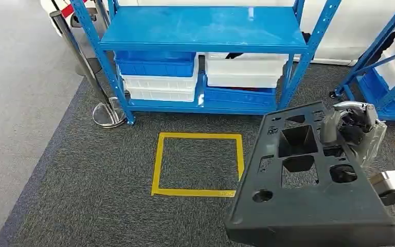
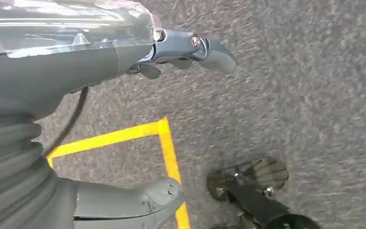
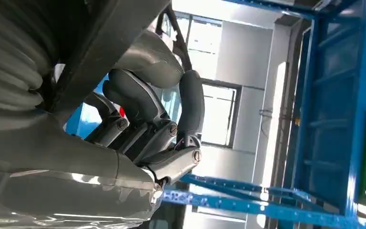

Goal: Take the parts from the cabinet and place them on the table.

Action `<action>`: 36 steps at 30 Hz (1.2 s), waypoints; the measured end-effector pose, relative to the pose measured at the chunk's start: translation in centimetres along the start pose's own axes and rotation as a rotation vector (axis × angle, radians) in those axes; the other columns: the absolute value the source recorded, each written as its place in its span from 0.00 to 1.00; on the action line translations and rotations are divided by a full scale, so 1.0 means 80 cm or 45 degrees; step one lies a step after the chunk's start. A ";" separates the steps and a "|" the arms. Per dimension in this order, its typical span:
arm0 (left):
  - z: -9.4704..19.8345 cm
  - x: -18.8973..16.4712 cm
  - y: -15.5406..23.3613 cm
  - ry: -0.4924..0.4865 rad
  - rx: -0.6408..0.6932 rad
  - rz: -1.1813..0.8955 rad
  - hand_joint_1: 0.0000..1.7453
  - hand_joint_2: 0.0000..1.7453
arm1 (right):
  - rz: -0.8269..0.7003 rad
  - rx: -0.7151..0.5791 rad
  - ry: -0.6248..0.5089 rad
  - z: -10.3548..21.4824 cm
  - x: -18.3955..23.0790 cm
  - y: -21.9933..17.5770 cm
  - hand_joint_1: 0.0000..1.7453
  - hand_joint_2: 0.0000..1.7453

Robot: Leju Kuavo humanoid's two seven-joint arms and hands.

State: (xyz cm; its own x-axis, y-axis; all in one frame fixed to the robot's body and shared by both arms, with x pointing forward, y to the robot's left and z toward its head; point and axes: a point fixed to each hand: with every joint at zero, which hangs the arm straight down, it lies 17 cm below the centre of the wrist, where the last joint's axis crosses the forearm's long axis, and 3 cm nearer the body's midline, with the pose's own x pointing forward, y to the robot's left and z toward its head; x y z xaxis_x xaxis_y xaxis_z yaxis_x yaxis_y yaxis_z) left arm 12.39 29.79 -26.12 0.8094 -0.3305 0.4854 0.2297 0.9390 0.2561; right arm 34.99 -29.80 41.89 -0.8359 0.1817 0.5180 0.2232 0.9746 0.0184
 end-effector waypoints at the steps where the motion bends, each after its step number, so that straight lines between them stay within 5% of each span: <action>1: 0.000 0.001 0.000 -0.001 0.000 0.000 0.00 1.00 | 0.001 -0.001 0.001 -0.001 -0.001 -0.001 1.00 1.00; 36: -0.002 0.006 -0.006 -0.003 -0.035 -0.021 0.00 1.00 | 0.024 -0.024 0.031 -0.032 -0.023 -0.006 1.00 1.00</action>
State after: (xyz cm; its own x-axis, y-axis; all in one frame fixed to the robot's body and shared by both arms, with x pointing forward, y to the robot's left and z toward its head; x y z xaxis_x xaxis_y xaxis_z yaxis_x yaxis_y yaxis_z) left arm 12.78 29.16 -26.13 0.8042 -0.3458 0.4835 0.2578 0.9358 0.2406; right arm 37.69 -30.98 43.17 -0.8190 0.1963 0.5391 0.2482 0.9684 0.0244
